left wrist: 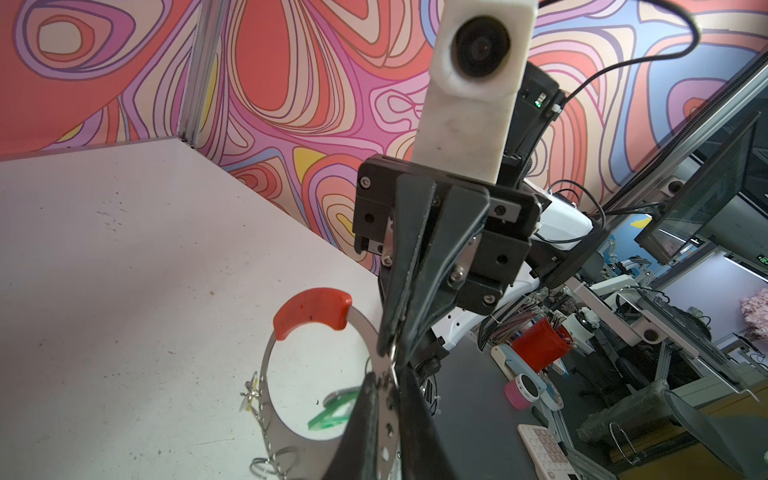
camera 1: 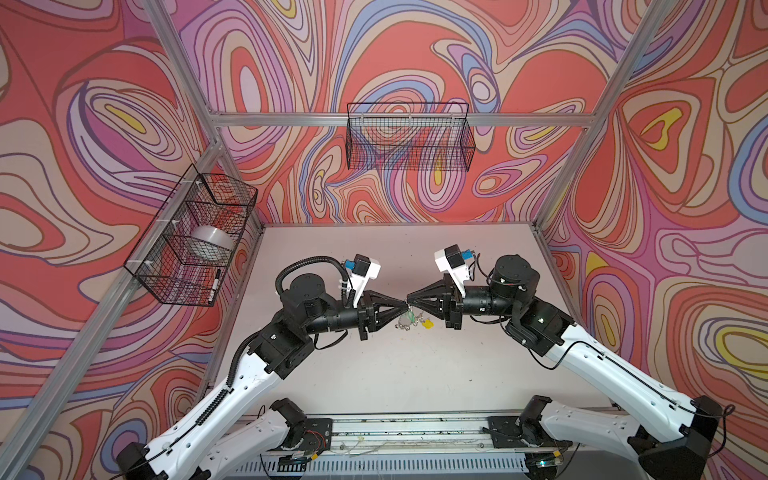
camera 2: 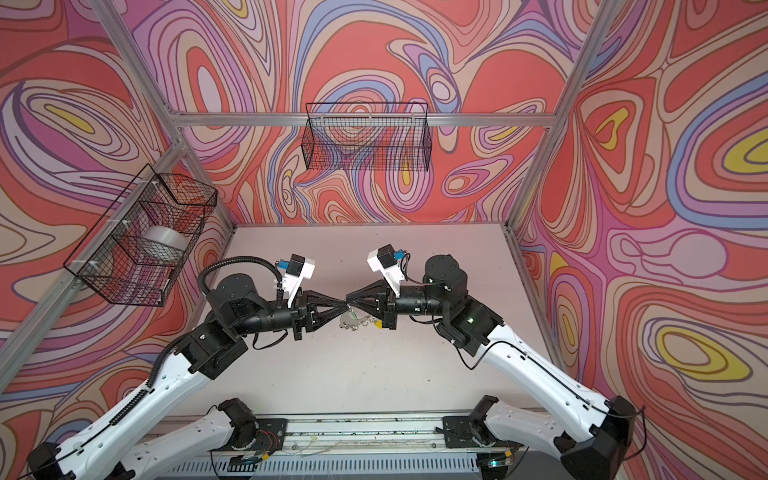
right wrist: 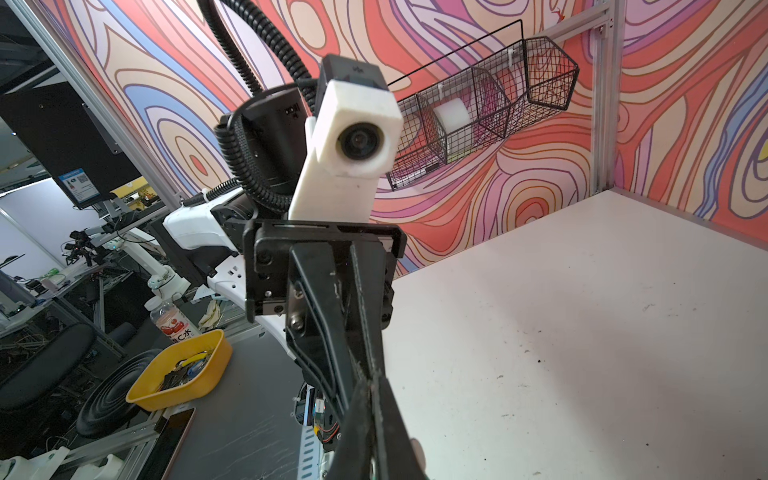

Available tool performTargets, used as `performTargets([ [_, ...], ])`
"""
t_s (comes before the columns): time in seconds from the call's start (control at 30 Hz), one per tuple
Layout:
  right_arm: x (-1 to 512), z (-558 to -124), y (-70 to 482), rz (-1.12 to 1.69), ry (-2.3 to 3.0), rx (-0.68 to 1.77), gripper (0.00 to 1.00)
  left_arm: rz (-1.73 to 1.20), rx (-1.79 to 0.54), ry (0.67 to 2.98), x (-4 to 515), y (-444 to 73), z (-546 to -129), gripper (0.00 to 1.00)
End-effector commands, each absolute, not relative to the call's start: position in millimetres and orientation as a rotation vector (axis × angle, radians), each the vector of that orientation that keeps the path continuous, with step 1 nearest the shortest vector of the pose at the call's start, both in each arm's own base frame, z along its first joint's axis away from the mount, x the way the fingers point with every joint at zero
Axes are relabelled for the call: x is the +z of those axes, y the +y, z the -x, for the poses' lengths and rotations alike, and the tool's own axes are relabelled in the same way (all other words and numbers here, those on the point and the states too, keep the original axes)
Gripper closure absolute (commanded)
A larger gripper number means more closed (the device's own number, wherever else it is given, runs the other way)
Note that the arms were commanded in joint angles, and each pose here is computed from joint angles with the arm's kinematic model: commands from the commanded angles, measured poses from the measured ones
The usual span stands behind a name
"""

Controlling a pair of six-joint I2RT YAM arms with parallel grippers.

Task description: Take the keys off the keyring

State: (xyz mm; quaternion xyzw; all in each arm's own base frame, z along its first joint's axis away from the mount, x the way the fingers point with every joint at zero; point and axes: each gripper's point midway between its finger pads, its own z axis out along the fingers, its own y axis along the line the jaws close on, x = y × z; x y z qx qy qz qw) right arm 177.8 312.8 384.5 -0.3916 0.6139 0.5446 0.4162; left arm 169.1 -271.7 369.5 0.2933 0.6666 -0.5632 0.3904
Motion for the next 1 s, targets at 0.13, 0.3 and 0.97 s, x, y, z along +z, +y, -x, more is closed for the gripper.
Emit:
performTargets([
  [0.13,389,-171,309,0.994,1.528,1.384,1.0,-0.749,-1.448,1.657,387,-261,-170,0.76],
  [0.3,392,-172,308,0.973,1.516,1.382,1.0,-0.819,-1.56,1.611,392,-267,-161,0.74],
  [0.97,397,-172,315,0.985,1.495,1.446,1.0,-0.799,-1.511,1.627,388,-265,-166,0.81],
])
